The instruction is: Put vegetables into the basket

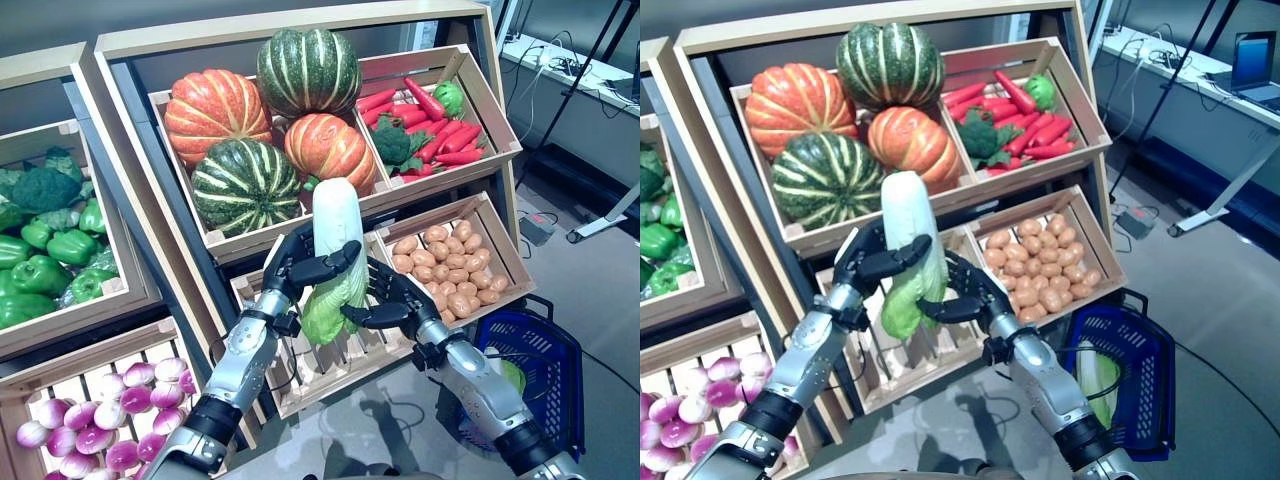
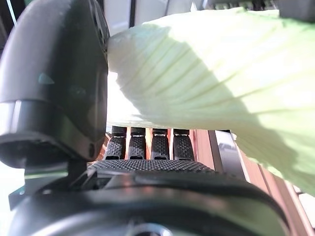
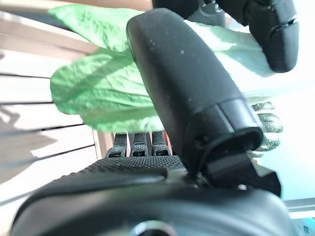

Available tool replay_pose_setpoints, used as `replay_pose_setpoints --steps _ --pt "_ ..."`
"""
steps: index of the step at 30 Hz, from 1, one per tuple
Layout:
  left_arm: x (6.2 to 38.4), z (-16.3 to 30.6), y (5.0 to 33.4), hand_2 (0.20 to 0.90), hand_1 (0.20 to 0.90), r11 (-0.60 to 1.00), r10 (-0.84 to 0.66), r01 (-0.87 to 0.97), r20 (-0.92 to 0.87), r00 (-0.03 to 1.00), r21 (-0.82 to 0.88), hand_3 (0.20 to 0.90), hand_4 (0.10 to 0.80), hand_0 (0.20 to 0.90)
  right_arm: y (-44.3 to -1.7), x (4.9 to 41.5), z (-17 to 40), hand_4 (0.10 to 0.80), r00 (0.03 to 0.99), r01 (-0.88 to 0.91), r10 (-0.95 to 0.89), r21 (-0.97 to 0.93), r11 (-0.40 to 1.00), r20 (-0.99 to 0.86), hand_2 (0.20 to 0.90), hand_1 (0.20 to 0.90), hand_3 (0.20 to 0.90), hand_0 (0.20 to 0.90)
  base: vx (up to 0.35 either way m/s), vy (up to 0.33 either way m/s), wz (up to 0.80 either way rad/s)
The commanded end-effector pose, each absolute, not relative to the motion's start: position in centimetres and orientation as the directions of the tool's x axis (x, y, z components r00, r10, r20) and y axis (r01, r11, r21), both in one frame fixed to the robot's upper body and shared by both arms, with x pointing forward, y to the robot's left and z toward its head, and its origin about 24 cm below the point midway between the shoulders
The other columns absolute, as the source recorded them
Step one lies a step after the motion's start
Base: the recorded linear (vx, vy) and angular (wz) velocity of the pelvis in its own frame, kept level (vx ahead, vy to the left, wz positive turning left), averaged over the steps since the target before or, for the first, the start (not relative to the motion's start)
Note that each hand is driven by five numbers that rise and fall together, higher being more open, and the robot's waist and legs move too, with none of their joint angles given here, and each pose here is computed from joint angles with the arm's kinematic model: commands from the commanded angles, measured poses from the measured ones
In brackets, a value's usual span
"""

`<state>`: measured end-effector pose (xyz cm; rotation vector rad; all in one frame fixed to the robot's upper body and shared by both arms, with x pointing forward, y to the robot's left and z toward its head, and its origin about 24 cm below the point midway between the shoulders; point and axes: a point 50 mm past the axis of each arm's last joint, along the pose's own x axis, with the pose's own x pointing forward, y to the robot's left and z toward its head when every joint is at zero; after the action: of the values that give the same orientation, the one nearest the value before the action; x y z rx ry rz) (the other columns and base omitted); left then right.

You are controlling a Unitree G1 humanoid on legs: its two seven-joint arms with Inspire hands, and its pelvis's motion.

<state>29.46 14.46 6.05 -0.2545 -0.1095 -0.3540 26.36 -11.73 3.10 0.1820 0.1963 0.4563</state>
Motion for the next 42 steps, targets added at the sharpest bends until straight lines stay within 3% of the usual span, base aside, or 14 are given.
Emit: replay_pose_setpoints --steps 1,11,21,22,23,42 --pt "30.1 10.9 10.6 0.300 0.300 0.720 -0.513 0.641 0.418 0.750 -0.266 0.300 0.400 0.300 -8.5 27.9 6.8 0.800 0.790 -0.598 0.605 0.329 0.731 0.093 0.900 0.900 0.900 0.900 0.000 0.000 0.00" --pt "29.4 8.7 9.2 0.300 0.300 0.440 -0.750 0.824 0.359 0.556 -0.357 0.300 0.400 0.300 -10.3 30.4 11.2 0.800 0.663 -0.745 0.683 0.355 0.565 0.305 0.900 0.900 0.900 0.900 0.003 -0.001 0.00" --pt "28.8 6.0 8.9 0.300 0.300 0.319 -0.796 0.820 0.335 0.504 -0.476 0.300 0.400 0.300 -11.2 31.5 13.3 0.800 0.614 -0.789 0.694 0.324 0.522 0.377 0.900 0.900 0.900 0.900 0.000 0.000 0.00" --pt "28.8 5.8 8.8 0.300 0.300 0.320 -0.795 0.815 0.330 0.508 -0.483 0.300 0.400 0.300 -11.2 31.5 13.4 0.643 0.615 -0.788 0.690 0.328 0.521 0.383 0.665 0.665 0.665 0.665 0.000 0.000 0.00" --pt "28.7 5.5 8.8 0.300 0.300 0.324 -0.796 0.811 0.323 0.511 -0.486 0.300 0.400 0.300 -11.2 31.6 13.5 0.400 0.615 -0.788 0.686 0.331 0.519 0.389 0.300 0.300 0.300 0.300 0.000 0.000 0.00" --pt "28.5 4.0 9.6 0.300 0.300 0.370 -0.793 0.780 0.266 0.548 -0.504 0.300 0.400 0.300 -11.6 31.8 13.6 0.400 0.664 -0.748 0.642 0.334 0.574 0.383 0.300 0.300 0.300 0.300 0.000 0.000 0.00"
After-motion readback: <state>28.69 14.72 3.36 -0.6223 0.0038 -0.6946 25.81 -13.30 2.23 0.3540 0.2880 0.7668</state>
